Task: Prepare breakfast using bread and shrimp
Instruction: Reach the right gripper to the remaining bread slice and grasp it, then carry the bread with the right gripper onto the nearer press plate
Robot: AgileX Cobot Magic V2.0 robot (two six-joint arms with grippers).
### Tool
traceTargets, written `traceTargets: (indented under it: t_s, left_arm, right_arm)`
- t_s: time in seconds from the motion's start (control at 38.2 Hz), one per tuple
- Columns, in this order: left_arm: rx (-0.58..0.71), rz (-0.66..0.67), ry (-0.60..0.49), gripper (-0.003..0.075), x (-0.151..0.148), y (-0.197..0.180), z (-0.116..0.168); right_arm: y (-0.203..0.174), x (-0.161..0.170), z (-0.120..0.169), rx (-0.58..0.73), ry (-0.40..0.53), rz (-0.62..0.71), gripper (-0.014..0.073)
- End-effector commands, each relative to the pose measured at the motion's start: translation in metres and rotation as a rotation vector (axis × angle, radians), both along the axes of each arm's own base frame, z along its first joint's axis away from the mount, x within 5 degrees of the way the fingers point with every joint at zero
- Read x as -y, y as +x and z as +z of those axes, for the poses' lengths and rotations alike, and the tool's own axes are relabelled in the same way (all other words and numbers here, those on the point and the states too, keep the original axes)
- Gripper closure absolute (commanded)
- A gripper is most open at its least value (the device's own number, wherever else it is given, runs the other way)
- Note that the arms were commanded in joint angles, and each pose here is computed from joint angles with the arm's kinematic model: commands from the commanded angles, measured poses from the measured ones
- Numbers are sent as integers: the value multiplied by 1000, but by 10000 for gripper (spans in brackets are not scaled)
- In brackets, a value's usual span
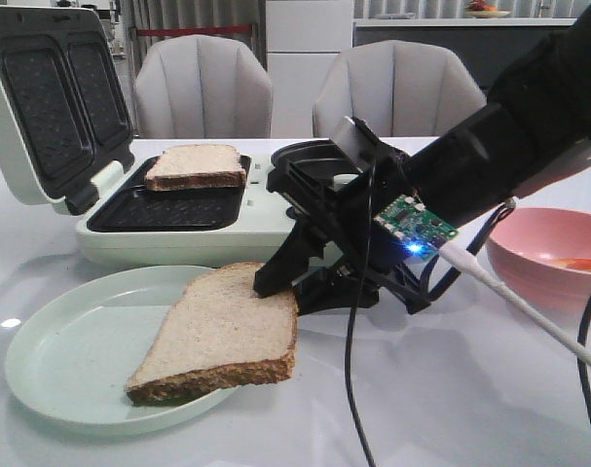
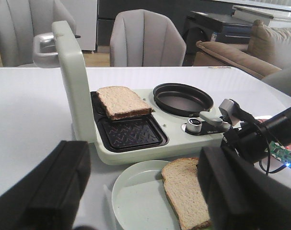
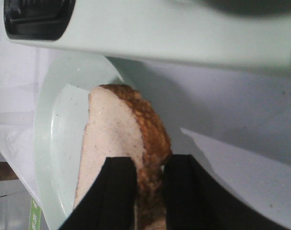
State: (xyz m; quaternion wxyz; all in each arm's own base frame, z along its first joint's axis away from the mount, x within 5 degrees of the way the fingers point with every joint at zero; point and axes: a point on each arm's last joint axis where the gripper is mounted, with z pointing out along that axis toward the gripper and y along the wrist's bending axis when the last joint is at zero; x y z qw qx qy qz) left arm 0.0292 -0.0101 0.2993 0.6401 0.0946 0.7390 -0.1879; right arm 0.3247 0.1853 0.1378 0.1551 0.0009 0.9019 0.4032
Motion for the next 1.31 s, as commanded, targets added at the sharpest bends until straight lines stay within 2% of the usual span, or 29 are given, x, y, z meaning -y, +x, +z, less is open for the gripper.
traceTargets:
  t_s: [0.0,0.13,0.42,0.76,0.92,1.28]
  left_arm:
    - [83,-15,-42,192,1,-1,15]
    - [83,-15,-42,192,1,-1,15]
    - [83,-15,-42,192,1,-1,15]
    - [83,-15,-42,192,1,-1,15]
    - [83,-15,-42,192,1,-1,15]
    - [83,-15,-42,192,1,-1,15]
  right_arm:
    - [3,-4,30,69,81,15,358]
    - [0,-4,46,137,89,51,358]
    - [-7,-3,101,277,158,70,358]
    - [40,-21,165,498,249,48,358]
    - [69,-34,166,534,276,67,358]
    - [116,-55,133,535,299,94,357]
